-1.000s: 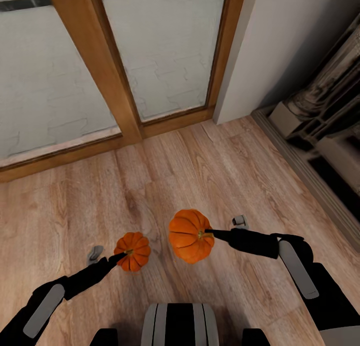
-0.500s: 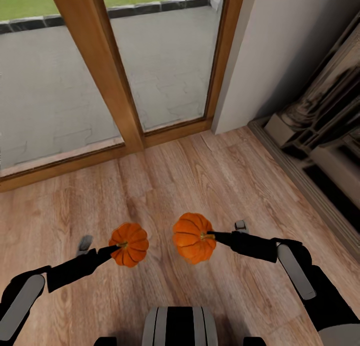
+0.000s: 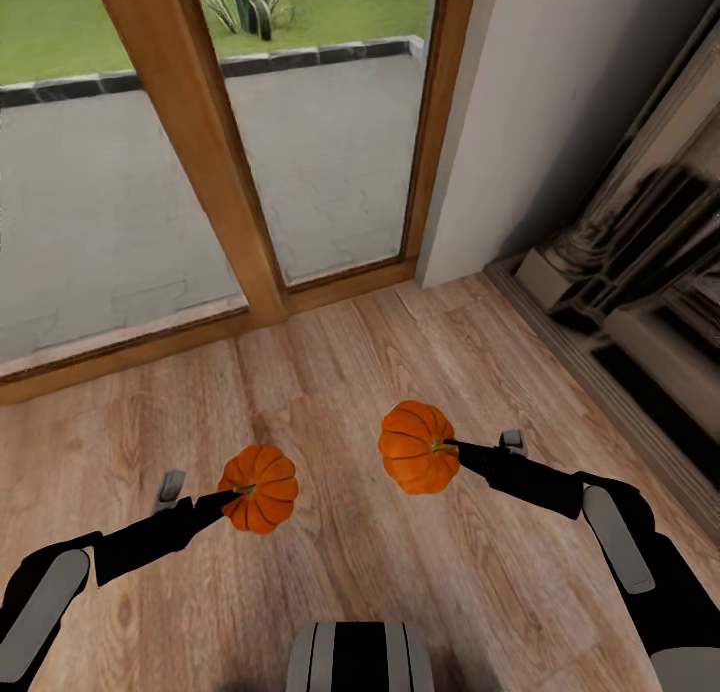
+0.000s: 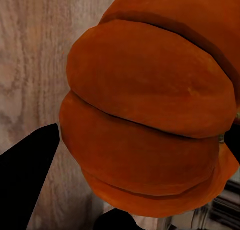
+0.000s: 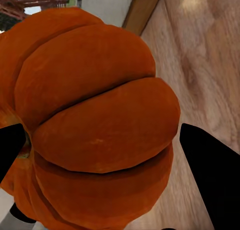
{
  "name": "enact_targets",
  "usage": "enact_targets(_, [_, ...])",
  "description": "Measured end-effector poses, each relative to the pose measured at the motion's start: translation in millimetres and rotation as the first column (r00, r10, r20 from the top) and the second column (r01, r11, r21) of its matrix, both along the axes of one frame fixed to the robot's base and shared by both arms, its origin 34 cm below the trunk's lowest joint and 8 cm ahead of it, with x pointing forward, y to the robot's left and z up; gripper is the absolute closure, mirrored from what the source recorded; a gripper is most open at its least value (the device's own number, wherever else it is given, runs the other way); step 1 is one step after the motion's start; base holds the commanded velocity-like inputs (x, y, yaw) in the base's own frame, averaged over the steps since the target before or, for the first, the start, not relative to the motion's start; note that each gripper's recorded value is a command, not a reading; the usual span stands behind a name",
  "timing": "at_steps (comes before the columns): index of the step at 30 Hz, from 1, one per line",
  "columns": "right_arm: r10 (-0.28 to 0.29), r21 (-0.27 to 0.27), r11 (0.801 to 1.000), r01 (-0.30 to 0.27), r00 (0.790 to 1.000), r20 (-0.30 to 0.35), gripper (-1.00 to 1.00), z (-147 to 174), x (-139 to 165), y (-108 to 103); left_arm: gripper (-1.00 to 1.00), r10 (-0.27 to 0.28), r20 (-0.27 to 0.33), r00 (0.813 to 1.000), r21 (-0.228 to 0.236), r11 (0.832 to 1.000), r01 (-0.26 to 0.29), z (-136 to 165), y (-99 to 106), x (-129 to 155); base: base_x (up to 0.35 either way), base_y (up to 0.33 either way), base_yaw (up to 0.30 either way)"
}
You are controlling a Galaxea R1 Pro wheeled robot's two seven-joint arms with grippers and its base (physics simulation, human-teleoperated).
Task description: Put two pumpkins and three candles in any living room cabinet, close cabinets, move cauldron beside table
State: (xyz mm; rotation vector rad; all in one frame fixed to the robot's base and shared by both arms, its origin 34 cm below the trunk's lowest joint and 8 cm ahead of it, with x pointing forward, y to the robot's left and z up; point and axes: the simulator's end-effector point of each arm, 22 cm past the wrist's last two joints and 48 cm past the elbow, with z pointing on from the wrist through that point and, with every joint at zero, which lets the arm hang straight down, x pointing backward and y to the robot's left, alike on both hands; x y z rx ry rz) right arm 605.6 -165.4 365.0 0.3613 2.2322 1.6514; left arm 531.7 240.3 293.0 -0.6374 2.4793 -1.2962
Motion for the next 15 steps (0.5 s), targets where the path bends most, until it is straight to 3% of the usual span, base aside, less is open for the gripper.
enact_targets(11, [-0.002, 0.002, 1.0, 0.002, 0.999, 0.053, 1.0, 30.0, 6.4, -0.7, 1.0, -0.003, 0.049, 0.999, -0.002, 1.0, 0.003, 26.3, -0.7, 9.4, 0.0, 0.0, -0.196])
enact_targets(15, [-0.015, 0.003, 1.0, 0.015, 1.0, 0.026, 1.0, 25.2, 3.2, -4.4, 1.0, -0.025, 0.03, 0.999, -0.018, 1.0, 0.025, 34.9, -4.6, 5.4, 0.0, 0.0, -0.208])
